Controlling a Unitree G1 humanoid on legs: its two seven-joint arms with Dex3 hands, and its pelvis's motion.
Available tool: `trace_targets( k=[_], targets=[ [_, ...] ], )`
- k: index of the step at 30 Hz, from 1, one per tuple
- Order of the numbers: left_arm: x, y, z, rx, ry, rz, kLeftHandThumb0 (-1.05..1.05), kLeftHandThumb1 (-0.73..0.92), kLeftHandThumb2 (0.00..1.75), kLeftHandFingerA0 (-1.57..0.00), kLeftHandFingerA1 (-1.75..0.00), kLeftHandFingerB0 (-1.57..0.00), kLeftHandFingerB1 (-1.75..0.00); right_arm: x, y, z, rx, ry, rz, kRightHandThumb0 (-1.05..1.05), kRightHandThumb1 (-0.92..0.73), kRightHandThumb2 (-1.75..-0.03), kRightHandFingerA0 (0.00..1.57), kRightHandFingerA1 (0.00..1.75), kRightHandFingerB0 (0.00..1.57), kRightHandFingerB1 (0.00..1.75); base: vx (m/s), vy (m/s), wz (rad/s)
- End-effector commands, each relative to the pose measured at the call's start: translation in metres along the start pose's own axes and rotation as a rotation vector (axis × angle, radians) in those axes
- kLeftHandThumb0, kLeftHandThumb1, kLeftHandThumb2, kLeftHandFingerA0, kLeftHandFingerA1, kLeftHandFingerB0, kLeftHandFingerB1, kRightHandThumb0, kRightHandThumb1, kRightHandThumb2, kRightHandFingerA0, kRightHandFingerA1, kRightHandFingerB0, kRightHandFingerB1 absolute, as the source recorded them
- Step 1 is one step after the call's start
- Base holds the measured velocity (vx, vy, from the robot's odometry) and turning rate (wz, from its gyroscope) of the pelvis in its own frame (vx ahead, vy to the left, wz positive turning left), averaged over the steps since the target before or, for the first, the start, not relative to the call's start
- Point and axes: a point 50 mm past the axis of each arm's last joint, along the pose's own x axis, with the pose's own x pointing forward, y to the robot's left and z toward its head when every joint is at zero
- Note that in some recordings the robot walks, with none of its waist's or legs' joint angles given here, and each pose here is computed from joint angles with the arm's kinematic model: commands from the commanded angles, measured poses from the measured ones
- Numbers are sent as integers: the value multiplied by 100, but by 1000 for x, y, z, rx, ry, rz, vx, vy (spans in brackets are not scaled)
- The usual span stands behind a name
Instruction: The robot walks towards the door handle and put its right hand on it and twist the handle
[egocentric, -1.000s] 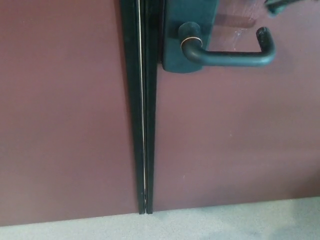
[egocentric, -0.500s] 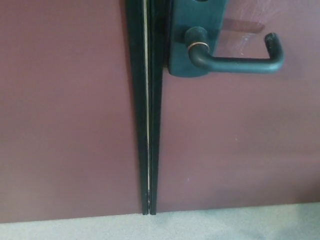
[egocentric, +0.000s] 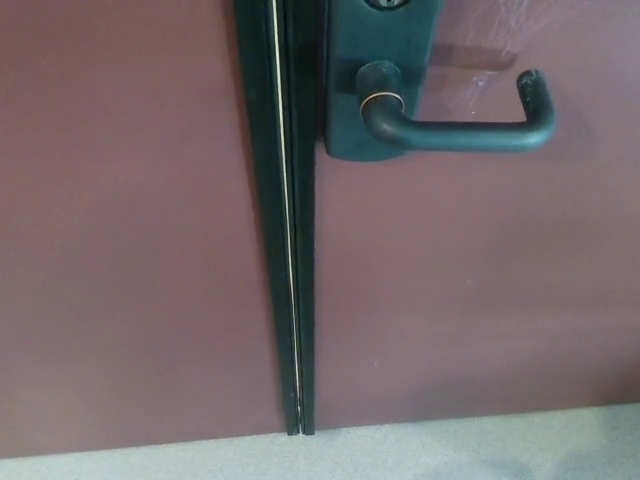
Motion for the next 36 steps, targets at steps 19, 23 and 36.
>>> trace_targets(
  k=[19,23,36],
  targets=[
    [-11,-20,-34,-8,66,-68,-65,34,79,-52,-69,-40,-64,-126,306,-266,318,878,171,-32,-47,-99,1,49,0,45,0,0,0],
    [-7,-18,-24,-24,44,-61,-67,35,80,-52,-69,-39,-64,-115,351,-294,306,1041,264,-34,-45,-99,1,49,0,46,0,0,0],
    [-4,-17,-18,-19,51,-62,-68,46,55,-53,-66,-40,-61,-150,438,-304,189,1348,346,-70,-55,-89,0,17,5,22,0,0,0]
  ],
)
